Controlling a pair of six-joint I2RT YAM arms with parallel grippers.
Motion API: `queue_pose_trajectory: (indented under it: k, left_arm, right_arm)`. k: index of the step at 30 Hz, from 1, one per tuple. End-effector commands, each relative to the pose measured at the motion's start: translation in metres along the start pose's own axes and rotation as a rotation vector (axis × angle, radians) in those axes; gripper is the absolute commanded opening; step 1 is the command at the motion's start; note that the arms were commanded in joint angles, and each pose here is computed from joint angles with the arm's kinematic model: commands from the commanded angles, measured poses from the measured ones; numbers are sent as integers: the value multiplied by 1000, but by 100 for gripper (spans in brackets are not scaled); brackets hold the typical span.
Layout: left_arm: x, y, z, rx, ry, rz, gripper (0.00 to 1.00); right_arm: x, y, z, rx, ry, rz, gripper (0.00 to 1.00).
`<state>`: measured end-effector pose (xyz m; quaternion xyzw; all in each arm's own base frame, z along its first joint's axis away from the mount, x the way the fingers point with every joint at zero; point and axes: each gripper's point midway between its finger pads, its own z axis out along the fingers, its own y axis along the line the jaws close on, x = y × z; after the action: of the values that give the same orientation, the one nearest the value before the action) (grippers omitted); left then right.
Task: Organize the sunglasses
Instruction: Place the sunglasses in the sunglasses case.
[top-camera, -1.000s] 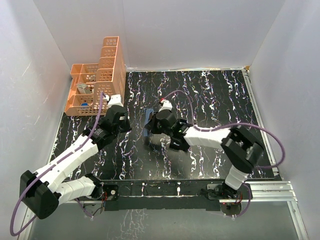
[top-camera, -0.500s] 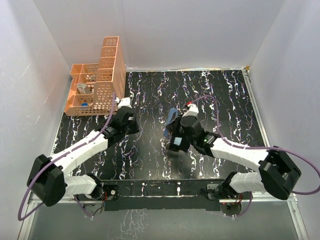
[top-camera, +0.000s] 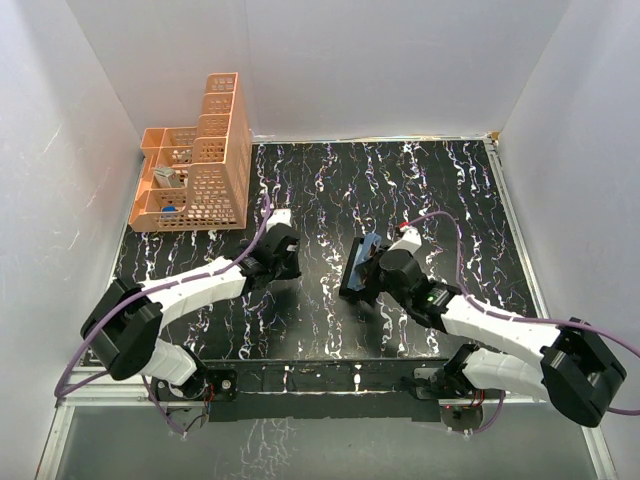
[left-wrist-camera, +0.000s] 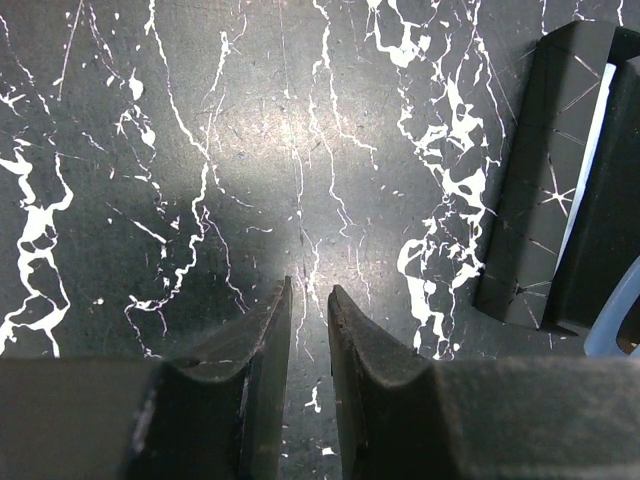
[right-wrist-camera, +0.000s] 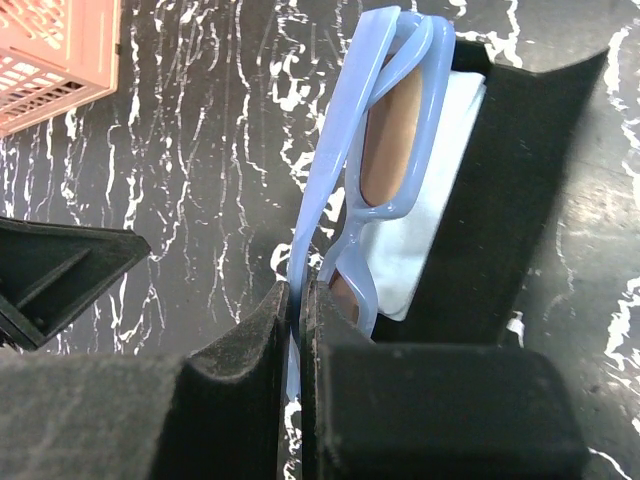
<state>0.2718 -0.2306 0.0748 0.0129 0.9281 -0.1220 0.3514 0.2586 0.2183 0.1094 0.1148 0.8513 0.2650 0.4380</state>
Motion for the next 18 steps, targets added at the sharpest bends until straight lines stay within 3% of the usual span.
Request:
queue_pose_trajectory:
  k: [1, 18]
  left_arm:
    - [-16, -19, -2, 51, -40, -23, 21]
    - [-7, -31, 7, 61, -16, 15, 21]
  right_arm:
    - [-10, -8, -5, 9, -62, 55, 0]
    - [6, -32, 14, 30, -24, 61, 0]
